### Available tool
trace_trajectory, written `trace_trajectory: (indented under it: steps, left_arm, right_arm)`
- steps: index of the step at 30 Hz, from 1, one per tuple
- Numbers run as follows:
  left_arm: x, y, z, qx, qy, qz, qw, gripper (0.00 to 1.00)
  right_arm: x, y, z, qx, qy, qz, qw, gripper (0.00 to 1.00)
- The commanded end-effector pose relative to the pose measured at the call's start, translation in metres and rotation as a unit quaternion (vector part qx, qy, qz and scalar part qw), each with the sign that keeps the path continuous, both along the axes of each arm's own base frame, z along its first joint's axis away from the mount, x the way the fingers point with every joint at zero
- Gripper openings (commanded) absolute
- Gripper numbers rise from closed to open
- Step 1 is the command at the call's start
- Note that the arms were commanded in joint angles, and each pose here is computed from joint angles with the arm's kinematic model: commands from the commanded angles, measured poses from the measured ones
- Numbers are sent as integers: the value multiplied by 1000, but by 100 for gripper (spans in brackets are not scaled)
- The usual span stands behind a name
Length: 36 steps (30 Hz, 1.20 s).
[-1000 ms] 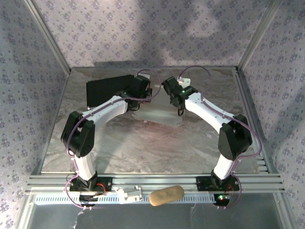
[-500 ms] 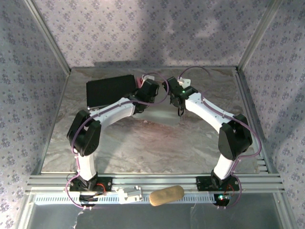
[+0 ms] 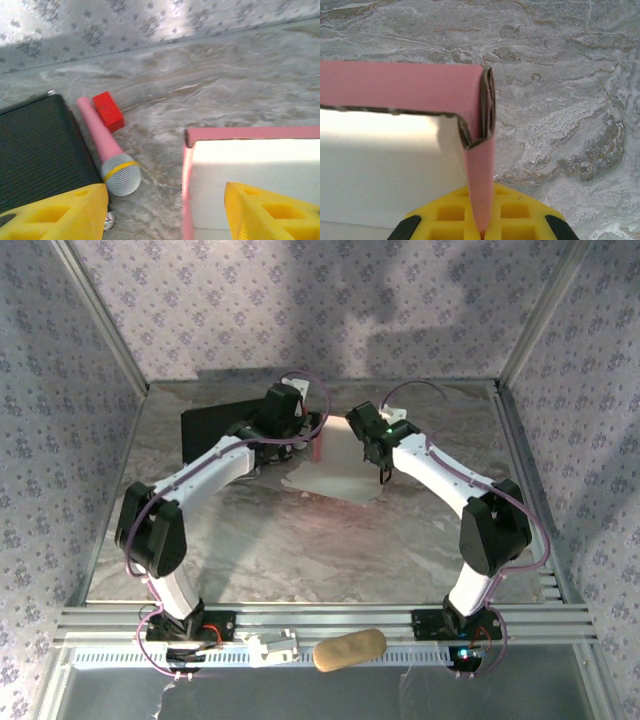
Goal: Fold the paper box
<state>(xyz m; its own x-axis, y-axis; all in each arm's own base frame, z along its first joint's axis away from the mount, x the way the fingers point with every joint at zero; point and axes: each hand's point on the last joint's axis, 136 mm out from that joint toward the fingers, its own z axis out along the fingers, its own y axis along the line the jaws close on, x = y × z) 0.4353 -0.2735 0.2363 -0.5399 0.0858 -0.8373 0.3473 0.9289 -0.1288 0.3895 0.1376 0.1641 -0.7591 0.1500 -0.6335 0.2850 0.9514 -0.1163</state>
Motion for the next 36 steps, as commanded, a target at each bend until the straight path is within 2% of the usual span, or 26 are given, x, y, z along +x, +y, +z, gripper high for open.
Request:
trace_trajectory:
  steps: [1,17,26,31,33,35,36]
  left_arm:
    - [-10,-6,-6,-21,18,-43,999,60]
    - [10,-21,-72,7,67,-49,997,54]
    - [21,-17,-80,18,53,-21,998,45]
    - [25,-18,-82,23,47,-14,999,44]
    - [26,-19,-82,20,45,-14,999,46]
    - [25,-19,-80,14,39,-15,999,54]
    - [24,-20,-78,10,36,-18,999,55]
  right_arm:
    - [-6,-8,8,-6,-2,-3,1000,0]
    - [-9,-9,14,6,-8,0,1000,0]
    - [-10,-5,15,21,-9,4,1000,0]
    - [-10,-4,16,30,-10,7,999,0]
    - [-10,-3,16,34,-10,8,999,0]
    - [-10,-4,16,32,-8,7,999,0]
    - [-10,-6,15,32,-8,6,999,0]
